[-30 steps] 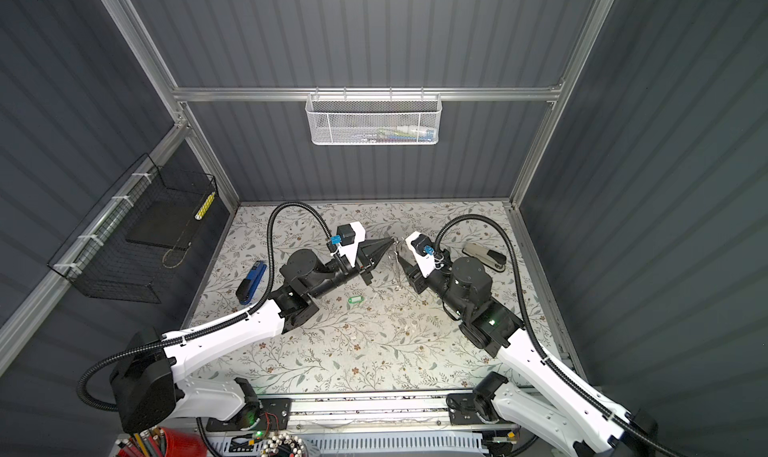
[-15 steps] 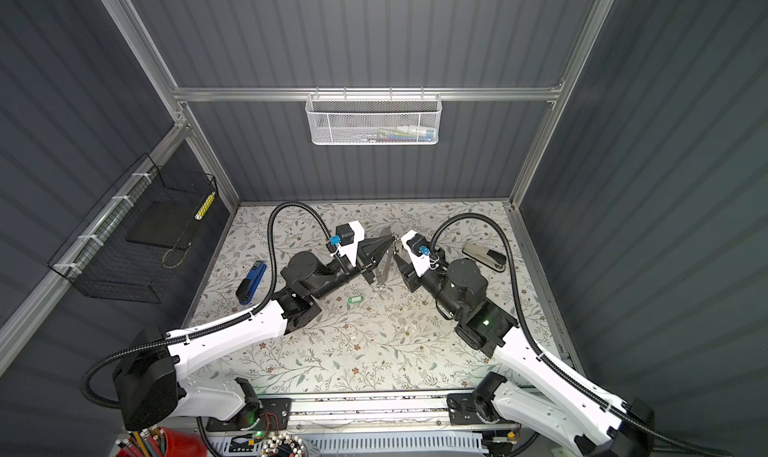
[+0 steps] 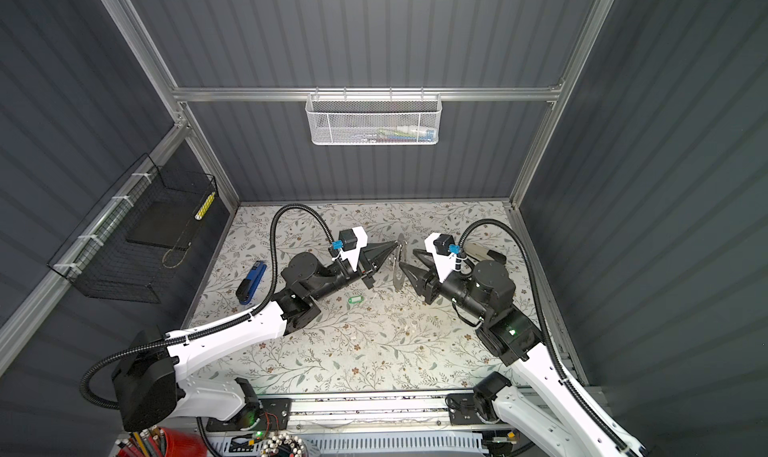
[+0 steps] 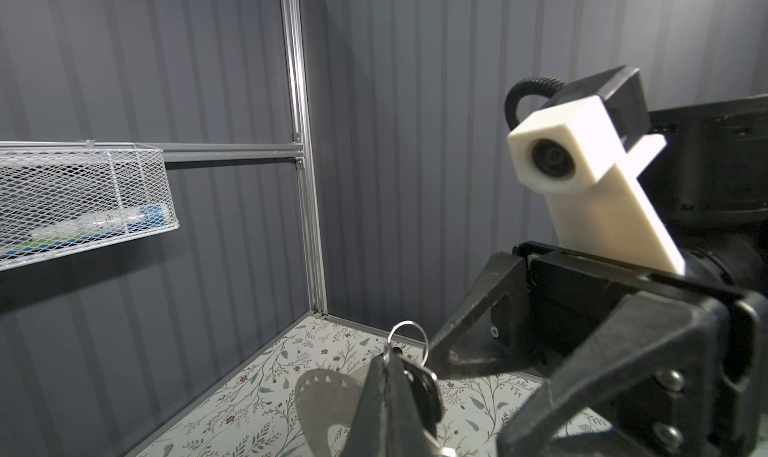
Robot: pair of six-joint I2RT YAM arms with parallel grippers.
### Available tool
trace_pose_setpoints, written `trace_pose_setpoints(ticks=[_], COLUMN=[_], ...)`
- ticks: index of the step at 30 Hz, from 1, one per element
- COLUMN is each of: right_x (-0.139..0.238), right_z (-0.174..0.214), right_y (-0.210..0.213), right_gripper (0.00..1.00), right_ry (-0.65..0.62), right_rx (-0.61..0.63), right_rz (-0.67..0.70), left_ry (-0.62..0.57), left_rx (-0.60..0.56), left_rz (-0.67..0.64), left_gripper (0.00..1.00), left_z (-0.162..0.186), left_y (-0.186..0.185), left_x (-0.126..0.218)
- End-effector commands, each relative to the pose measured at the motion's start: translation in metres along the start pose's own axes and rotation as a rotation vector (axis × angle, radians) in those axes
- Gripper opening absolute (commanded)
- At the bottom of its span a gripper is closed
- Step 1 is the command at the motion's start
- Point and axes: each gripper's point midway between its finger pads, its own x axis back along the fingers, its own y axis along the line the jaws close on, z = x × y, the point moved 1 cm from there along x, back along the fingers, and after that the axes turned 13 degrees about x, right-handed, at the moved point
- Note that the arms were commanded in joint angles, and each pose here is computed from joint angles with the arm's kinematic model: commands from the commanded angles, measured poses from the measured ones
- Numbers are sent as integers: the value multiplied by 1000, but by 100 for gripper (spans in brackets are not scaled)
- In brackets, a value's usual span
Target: Put the keys on the keyring
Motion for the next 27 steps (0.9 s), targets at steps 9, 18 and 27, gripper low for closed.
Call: trace_pose_setpoints(ticks=[9,18,27], right_x=[11,21,11], right_z=[-22,-30,-44], right_y=[8,-22,-23], right_gripper=[43,30,25], right_ry=[-91,-162,-197], right_rx=[-315,-390,-453], right_rz=[-52,130,55], left_ry=[-43,-34,-31], left_rx=[-41,-40,-40], left_rz=[66,84,97], left_gripper=[0,0,0], left_z=[-17,-15,-14], left_y=[-12,-14,-17], left_x=[6,6,6])
